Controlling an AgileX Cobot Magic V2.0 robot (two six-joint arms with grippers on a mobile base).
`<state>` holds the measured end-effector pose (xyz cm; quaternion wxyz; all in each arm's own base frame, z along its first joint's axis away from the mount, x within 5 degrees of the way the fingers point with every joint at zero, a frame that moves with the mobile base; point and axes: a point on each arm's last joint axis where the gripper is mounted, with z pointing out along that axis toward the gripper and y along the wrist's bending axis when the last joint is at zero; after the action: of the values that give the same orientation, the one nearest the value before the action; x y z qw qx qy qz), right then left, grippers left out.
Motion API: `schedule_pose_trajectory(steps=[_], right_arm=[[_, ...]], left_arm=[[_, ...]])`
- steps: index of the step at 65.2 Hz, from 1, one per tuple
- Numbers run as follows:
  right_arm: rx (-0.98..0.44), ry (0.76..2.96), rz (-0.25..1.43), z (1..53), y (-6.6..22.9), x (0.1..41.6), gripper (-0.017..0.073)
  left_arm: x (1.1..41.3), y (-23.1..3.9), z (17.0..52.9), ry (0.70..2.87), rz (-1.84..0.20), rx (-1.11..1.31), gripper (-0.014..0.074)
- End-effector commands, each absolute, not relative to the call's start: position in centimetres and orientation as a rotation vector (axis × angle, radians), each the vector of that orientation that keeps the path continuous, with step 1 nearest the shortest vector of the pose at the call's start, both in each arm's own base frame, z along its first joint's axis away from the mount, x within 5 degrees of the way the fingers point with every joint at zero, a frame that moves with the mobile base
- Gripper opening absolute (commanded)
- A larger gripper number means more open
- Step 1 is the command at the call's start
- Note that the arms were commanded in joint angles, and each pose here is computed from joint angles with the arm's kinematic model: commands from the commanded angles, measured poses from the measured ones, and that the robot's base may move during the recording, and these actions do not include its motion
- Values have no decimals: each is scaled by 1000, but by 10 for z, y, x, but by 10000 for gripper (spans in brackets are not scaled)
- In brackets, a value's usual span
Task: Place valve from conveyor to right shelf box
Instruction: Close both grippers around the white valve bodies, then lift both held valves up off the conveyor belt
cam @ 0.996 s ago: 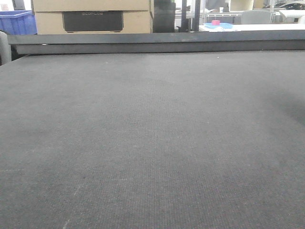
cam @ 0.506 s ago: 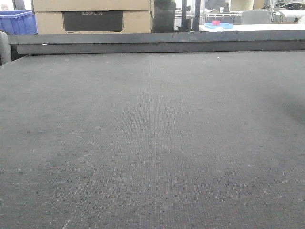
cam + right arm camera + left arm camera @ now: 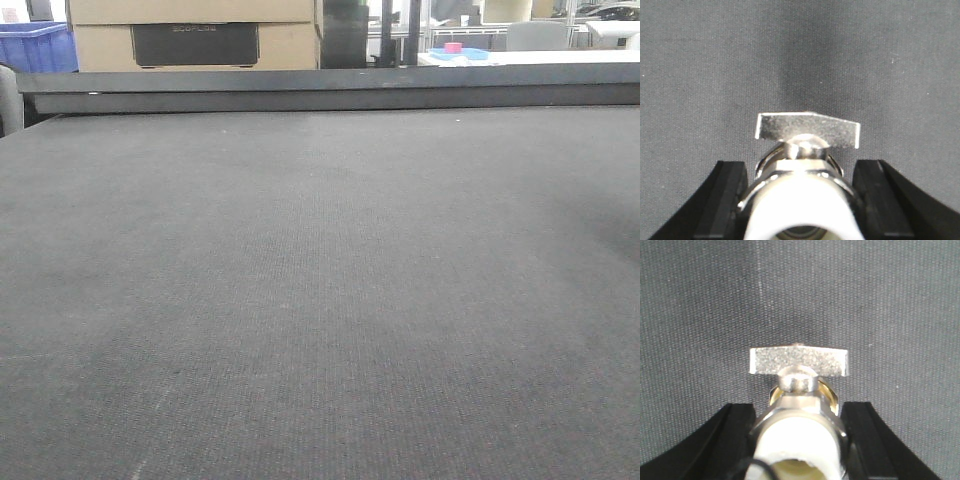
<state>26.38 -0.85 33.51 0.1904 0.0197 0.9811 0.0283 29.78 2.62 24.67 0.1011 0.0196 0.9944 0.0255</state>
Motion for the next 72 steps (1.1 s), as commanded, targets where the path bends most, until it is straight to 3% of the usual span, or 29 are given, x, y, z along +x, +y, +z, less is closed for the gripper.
schedule_pose_trajectory(steps=[1,14,38,72], right_arm=[[55,2702,82,345,-8,262,-162],[64,2625,129,358,-5,254,-162],[79,2504,157,365,-2,238,-162],[105,2213,120,336,-1,170,-162]], left_arm=[[301,24,251,2916,56,41,-111],[298,20,278,2837,-6,8,-111],[264,10,327,2395,-114,-81,-111],[161,5,330,2019,-73,-96,-111]])
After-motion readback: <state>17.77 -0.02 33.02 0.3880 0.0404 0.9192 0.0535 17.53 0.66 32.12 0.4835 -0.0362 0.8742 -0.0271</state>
